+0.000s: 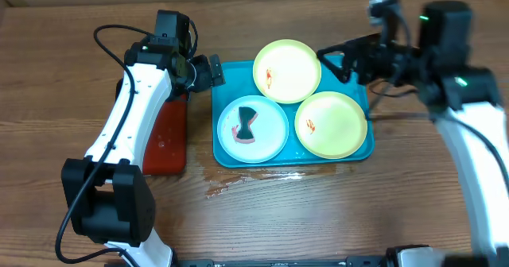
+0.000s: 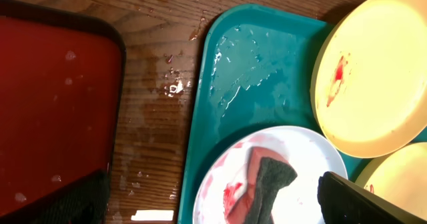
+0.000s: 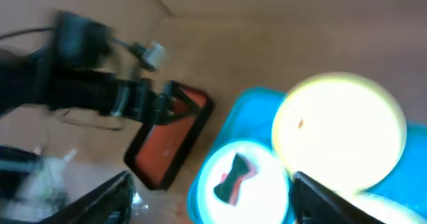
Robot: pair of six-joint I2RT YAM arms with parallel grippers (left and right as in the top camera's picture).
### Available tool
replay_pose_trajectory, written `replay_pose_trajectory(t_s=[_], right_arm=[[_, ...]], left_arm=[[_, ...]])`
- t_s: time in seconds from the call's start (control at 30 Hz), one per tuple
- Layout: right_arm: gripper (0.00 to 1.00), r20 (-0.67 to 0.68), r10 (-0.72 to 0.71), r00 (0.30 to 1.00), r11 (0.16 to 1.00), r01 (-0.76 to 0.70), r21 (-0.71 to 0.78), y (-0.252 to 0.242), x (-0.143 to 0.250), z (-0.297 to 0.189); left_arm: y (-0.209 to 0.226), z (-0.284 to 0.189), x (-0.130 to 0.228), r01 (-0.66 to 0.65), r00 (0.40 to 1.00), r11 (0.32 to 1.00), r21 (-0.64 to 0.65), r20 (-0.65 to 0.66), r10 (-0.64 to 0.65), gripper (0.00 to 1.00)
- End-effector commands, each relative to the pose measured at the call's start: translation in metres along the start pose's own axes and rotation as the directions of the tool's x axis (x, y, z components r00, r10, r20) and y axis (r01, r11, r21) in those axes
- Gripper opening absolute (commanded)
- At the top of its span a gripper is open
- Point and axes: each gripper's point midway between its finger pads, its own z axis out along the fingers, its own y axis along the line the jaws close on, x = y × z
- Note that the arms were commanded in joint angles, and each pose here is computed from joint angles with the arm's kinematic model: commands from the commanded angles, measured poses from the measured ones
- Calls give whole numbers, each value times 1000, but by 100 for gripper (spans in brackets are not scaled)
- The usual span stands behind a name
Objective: Clean dirty plates on tray and stack at the side
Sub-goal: 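Move the right gripper to grip the light blue plate's rim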
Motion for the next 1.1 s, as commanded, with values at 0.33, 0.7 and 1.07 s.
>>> replay_pose_trajectory(t_s=[0.33, 0.7, 1.07], right_arm=[[59, -390, 37, 920, 937, 104, 334, -81, 122, 172], [59, -474, 87, 876, 900, 135, 415, -105, 153, 172], [53, -543, 162, 824, 916, 80, 394, -102, 180, 170]], left_arm=[[-7, -7, -5, -8, 1000, 1000, 18, 18, 7, 100], [-9, -7, -4, -14, 1000, 1000, 20, 17, 14, 100], [-15, -6, -3, -28, 999, 999, 27, 20, 28, 100]])
